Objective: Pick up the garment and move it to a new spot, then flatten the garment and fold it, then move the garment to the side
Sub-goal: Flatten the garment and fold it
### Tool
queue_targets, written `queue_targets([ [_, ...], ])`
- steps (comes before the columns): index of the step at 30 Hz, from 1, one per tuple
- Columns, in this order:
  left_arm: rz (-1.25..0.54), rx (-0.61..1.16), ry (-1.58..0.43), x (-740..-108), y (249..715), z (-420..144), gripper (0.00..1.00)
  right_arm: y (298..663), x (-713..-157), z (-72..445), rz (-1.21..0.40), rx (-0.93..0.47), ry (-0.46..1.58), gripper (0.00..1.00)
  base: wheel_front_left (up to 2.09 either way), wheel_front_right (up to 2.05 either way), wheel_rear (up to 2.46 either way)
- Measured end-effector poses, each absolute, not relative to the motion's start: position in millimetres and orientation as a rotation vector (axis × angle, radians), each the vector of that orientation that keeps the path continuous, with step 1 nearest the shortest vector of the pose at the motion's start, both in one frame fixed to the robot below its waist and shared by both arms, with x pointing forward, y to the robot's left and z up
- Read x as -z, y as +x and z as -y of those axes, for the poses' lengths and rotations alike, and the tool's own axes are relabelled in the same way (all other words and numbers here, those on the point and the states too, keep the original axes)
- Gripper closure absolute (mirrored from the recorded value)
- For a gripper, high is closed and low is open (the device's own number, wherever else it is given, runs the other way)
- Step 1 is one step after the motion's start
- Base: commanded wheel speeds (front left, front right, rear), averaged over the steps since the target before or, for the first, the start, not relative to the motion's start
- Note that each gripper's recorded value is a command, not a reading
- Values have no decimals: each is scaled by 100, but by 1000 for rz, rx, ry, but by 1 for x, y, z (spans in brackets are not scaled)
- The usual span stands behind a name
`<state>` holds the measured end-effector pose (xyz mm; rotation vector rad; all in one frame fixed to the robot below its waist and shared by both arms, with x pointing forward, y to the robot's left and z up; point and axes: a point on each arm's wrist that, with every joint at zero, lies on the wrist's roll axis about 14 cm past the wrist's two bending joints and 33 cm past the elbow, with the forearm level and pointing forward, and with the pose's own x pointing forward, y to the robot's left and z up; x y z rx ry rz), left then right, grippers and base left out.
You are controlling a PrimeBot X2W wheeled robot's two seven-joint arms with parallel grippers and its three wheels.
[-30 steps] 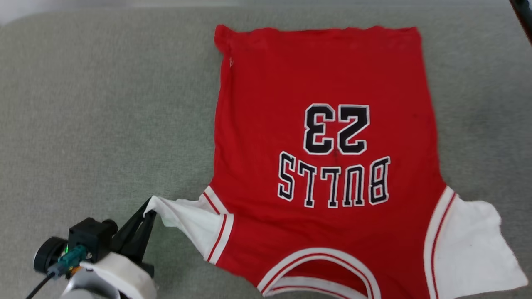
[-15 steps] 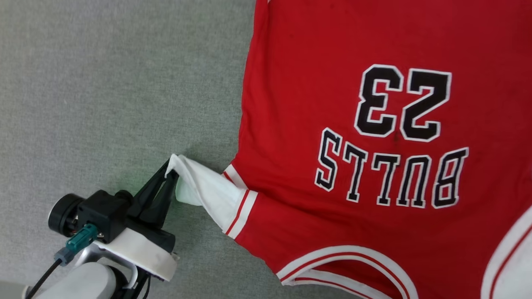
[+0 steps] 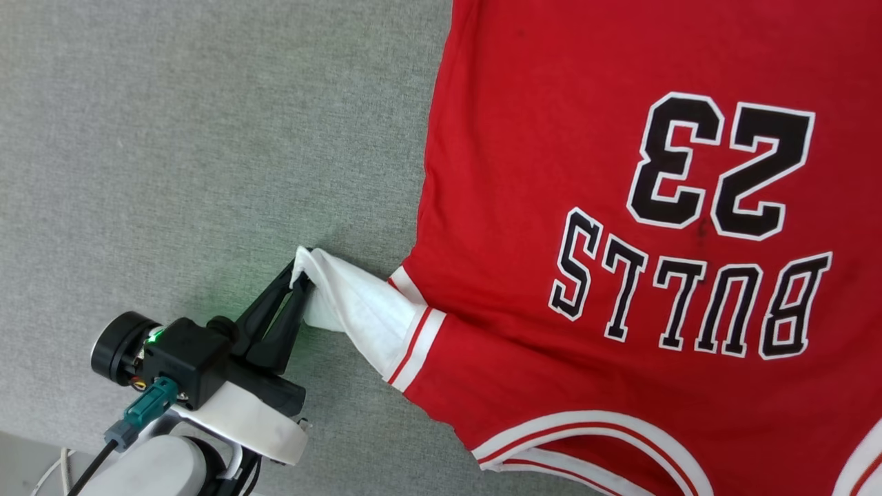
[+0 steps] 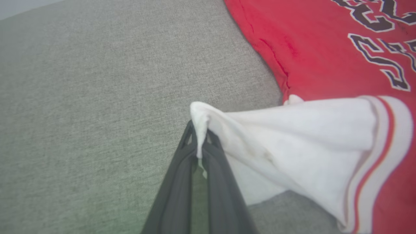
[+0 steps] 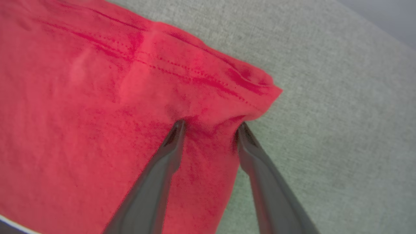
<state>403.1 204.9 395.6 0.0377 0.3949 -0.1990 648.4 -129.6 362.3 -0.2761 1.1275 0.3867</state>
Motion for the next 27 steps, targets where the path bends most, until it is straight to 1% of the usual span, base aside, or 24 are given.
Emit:
queue_targets([
  [4,-381,184,36,-403,398,-206,100,648,-385,129,-1065,-384,-283,100,0,0,0],
  [7,-368,164,26,-411,392,-207,100,649,-418,127,-968,-404,-297,100,0,0,0],
  [11,-348,149,15,-422,381,-207,100,625,-444,134,-897,-451,-371,100,0,0,0],
  [15,-321,141,12,-434,372,-206,100,590,-466,152,-852,-491,-436,100,0,0,0],
  [20,-293,147,6,-447,361,-202,100,534,-476,190,-862,-499,-491,100,0,0,0],
  [24,-278,157,7,-454,355,-200,100,482,-466,230,-938,-469,-501,100,0,0,0],
  [27,-267,167,4,-458,355,-197,100,444,-449,257,-1006,-430,-440,100,0,0,0],
])
